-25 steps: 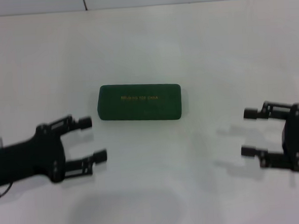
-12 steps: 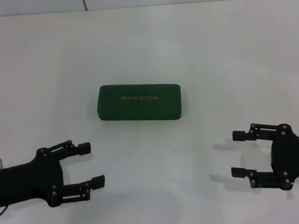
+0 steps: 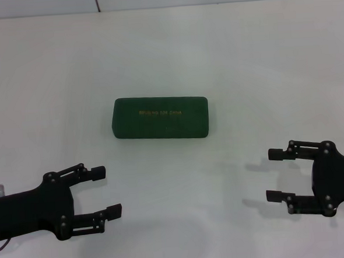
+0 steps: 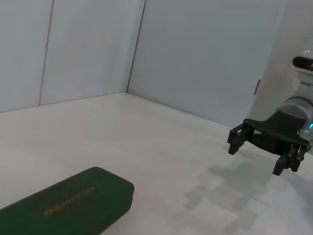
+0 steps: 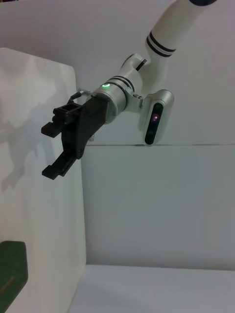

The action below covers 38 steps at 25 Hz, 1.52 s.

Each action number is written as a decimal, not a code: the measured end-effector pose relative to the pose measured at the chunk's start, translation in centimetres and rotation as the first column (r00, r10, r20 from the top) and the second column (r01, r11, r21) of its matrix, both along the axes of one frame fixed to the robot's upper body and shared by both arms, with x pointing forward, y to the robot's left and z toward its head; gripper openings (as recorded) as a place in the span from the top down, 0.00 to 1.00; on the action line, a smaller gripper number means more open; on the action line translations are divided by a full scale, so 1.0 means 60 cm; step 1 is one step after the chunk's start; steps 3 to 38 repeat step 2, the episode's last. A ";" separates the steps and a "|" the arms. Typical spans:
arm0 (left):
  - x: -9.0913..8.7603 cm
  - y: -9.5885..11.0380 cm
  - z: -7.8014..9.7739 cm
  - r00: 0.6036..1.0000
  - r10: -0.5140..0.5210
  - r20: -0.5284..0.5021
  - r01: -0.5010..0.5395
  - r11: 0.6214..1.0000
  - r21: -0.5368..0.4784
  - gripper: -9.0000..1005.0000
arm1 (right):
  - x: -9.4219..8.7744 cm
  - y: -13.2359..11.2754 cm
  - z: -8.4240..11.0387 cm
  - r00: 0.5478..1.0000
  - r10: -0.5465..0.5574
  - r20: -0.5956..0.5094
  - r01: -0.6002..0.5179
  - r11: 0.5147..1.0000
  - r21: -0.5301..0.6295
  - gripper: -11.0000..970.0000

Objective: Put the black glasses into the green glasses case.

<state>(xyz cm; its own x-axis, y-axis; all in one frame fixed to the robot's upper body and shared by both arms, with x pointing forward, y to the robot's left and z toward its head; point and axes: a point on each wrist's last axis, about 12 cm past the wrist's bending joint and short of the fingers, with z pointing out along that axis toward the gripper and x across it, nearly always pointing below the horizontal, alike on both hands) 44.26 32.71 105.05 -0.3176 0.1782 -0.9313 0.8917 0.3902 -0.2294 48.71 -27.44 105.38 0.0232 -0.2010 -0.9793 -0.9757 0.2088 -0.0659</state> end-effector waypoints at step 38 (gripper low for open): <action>0.000 0.000 0.000 1.000 0.000 0.000 0.000 1.000 0.000 0.13 | 0.000 0.000 0.000 1.000 0.000 0.000 0.000 1.000 0.000 0.29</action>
